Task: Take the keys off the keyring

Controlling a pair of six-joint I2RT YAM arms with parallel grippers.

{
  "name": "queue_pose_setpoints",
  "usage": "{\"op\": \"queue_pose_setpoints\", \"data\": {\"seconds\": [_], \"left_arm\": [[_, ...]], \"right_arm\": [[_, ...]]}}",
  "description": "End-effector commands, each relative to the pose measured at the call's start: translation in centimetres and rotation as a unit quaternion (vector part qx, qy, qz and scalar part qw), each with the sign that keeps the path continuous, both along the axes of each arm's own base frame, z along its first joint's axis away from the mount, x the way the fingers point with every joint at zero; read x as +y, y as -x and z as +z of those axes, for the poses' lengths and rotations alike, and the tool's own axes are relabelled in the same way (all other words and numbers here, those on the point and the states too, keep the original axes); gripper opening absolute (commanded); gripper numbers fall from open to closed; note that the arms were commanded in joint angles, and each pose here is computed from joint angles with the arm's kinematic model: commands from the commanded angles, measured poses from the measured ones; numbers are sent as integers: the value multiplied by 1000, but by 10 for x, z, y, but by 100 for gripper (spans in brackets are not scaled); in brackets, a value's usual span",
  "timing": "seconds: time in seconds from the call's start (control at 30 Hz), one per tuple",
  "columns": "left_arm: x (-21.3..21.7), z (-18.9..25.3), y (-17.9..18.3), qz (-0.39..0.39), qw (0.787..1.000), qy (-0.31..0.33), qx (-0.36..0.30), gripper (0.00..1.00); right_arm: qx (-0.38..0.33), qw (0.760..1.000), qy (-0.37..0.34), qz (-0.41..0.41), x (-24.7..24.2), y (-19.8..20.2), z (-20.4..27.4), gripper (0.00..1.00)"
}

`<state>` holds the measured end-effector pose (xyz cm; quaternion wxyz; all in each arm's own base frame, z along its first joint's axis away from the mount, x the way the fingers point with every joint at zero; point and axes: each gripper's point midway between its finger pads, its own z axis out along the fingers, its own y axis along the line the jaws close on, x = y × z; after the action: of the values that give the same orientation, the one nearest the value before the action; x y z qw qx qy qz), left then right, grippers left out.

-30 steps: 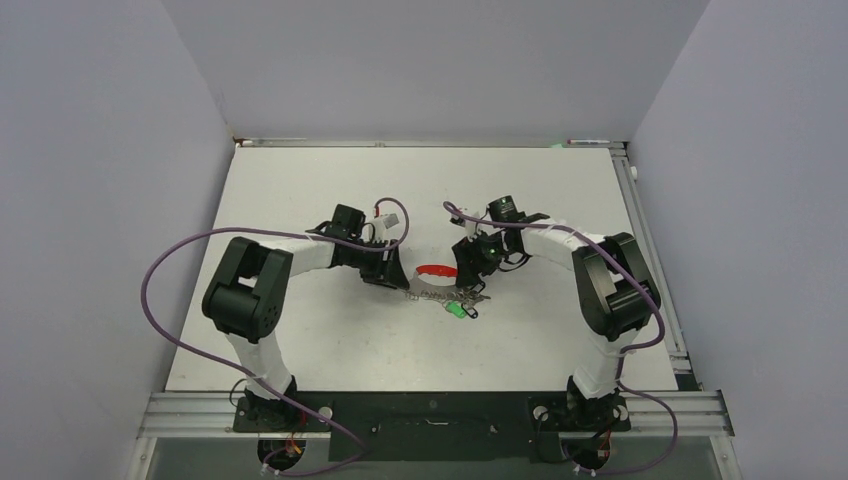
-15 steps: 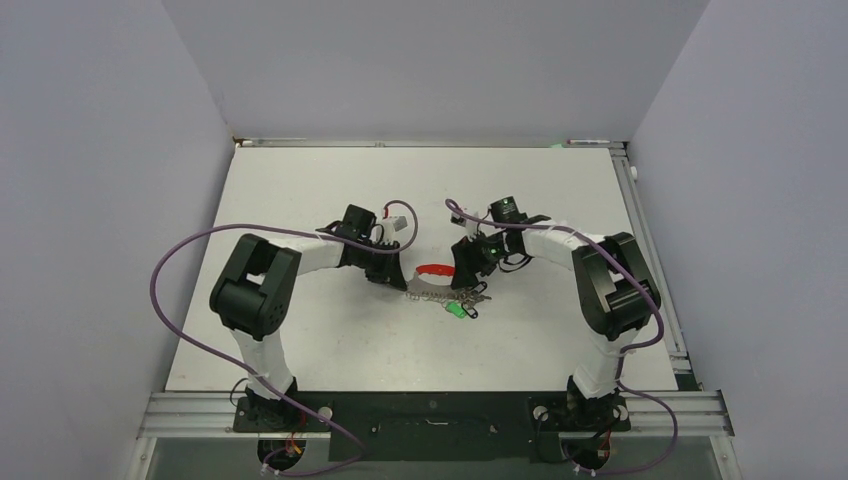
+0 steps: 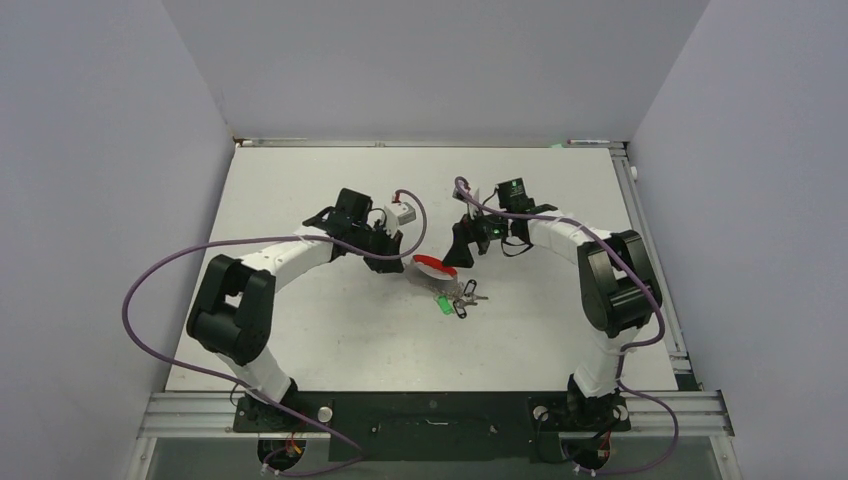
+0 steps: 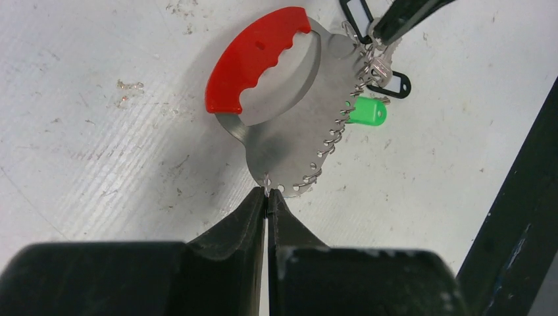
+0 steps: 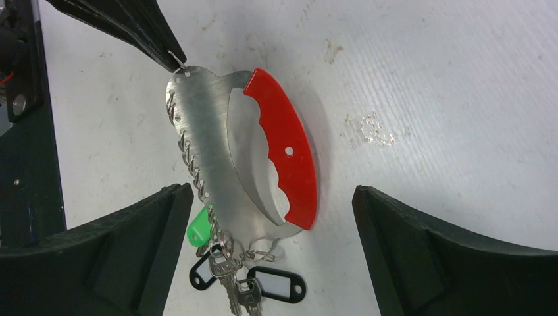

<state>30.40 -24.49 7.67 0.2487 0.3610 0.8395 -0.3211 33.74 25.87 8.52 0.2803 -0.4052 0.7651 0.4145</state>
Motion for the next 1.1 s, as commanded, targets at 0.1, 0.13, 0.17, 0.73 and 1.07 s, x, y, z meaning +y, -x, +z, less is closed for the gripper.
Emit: {"op": "queue_pose_setpoints", "data": {"seconds": [0.1, 0.13, 0.17, 0.73, 1.07], "left_arm": [[-4, 41, -3, -119, 980, 20, -159, 0], [-4, 43, -2, -130, 975, 22, -176, 0], [-4, 45, -2, -141, 971, 23, -191, 0], [-7, 41, 3, -249, 929, 26, -272, 0], [-3, 56, -14, -197, 939, 66, -275, 0]], "right_arm": [[-31, 995, -83, 54, 21, -3, 14, 100], [-29, 995, -84, 55, 22, -3, 10, 100], [-25, 995, -84, 57, 22, -1, 6, 100], [4, 993, -83, 87, 62, 5, -41, 86], [-14, 993, -61, 102, 70, 19, -53, 61]]}}
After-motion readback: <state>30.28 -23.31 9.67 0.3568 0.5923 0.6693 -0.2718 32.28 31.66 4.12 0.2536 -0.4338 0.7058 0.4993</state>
